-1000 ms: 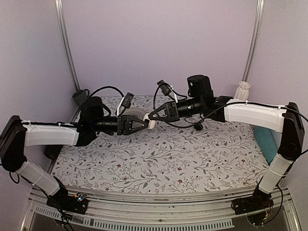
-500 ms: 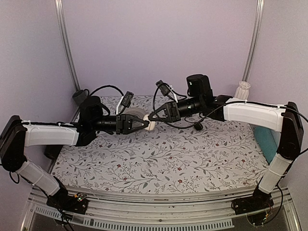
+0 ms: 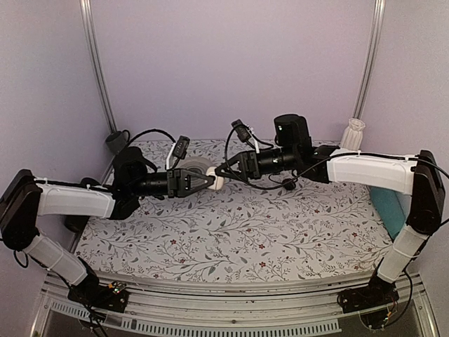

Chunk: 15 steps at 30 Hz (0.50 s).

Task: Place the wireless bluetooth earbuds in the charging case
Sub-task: Pass from the right arm to the left, then open the charging case.

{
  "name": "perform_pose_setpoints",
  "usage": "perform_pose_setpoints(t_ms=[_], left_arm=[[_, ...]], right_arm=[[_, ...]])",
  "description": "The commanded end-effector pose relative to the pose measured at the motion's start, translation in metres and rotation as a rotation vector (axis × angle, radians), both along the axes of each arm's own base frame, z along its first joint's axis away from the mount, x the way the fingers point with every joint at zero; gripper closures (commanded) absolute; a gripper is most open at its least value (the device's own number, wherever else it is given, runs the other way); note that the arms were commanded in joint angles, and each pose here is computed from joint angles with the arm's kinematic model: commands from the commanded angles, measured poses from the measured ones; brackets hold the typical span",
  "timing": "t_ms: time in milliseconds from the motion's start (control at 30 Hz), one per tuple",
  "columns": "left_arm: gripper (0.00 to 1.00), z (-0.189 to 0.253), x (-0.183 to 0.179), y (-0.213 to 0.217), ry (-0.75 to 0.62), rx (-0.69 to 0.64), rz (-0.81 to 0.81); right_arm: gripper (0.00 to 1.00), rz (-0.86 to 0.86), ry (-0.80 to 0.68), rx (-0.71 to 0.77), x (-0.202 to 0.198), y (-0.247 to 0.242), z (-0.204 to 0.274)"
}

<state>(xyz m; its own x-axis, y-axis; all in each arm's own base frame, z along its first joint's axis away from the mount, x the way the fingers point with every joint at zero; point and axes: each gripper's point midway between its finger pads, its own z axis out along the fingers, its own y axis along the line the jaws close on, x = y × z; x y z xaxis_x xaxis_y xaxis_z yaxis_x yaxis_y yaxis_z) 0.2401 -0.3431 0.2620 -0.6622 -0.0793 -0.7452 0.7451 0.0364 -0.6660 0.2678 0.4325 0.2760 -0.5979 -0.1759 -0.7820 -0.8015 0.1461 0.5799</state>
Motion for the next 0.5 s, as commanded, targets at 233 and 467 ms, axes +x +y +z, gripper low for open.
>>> perform_pose_setpoints(t_ms=[233,467], left_arm=[[1.00,0.024,0.019,0.022,0.006,-0.153,0.173],[1.00,0.033,0.019,0.025,0.021,-0.220,0.172]], right_arm=[[0.15,-0.210,0.026,0.130,0.010,-0.023,0.020],[0.14,-0.236,0.017,0.139,0.009,-0.012,0.025]])
